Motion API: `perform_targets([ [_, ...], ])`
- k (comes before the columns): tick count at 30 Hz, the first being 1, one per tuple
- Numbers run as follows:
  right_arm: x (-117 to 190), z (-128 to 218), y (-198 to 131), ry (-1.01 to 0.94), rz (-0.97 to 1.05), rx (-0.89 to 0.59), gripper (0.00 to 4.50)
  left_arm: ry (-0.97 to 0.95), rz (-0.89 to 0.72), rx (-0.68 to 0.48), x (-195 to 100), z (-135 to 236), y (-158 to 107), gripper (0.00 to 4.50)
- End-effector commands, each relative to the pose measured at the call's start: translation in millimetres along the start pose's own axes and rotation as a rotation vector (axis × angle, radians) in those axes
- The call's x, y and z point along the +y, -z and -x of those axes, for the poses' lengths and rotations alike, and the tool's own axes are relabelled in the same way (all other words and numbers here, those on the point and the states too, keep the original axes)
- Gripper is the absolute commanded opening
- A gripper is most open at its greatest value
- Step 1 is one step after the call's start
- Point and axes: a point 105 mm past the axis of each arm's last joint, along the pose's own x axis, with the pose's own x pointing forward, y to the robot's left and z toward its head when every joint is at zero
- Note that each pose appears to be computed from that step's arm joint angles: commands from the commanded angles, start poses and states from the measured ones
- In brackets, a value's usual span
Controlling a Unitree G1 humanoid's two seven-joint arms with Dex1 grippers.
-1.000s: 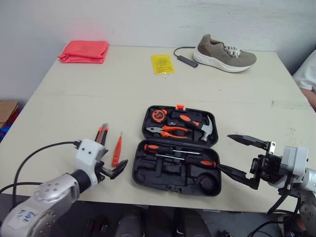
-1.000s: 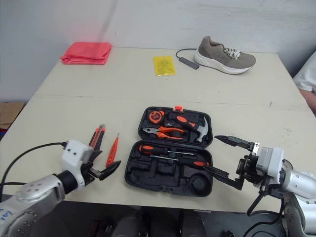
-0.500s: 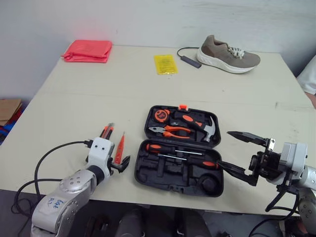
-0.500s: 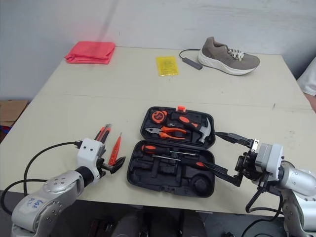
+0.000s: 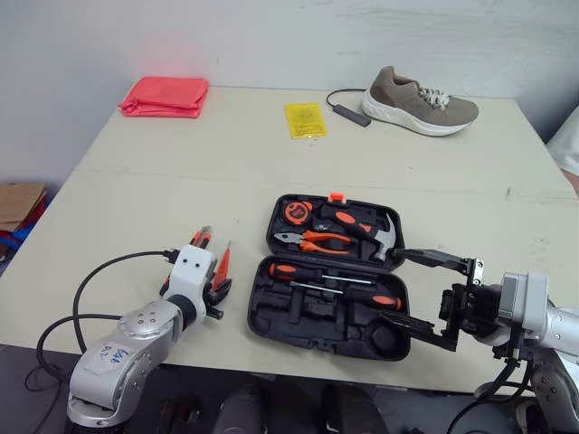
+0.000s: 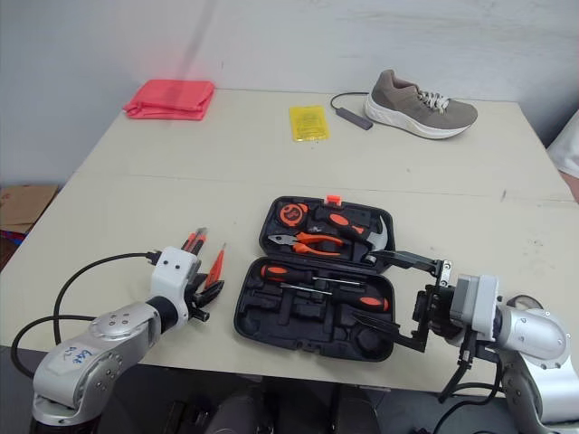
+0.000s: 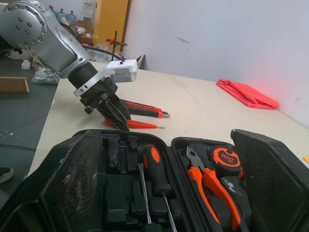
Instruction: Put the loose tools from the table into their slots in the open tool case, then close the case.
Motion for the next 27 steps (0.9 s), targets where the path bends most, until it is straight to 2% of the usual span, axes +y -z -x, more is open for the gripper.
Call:
perform_targets([
  [1, 1, 4, -6, 0.004, 0.044, 0.001, 4.50, 0.022, 0.032, 0.123, -5, -6, 30, 0.31],
  [7, 6, 19, 4, 0.031, 0.041, 0.033, 4.50, -0.014, -0.005, 0.052, 8, -3, 12, 0.31],
  [10, 8, 27, 8, 0.046, 0.049, 0.052, 4.50, -0.010, -0.034, -0.121, 19, 5, -20, 0.31],
  [13, 8, 38, 13, 0.069, 0.061, 0.074, 4.50, 0.150, -0.118, -0.306, 12, 18, -53, 0.31],
  [17, 10, 52, 21, 0.064, 0.080, 0.126, 4.50, 0.444, -0.411, -0.414, -3, 37, -77, 0.31],
  [20, 9, 63, 26, 0.068, 0.091, 0.156, 4.50, 0.699, -0.606, -0.409, -20, 44, -85, 0.31],
  [22, 9, 66, 27, 0.068, 0.094, 0.157, 4.50, 0.840, -0.715, -0.358, -32, 46, -85, 0.31],
  [27, 9, 62, 26, 0.076, 0.101, 0.149, 4.50, 0.966, -0.924, -0.238, -57, 31, -84, 0.31],
])
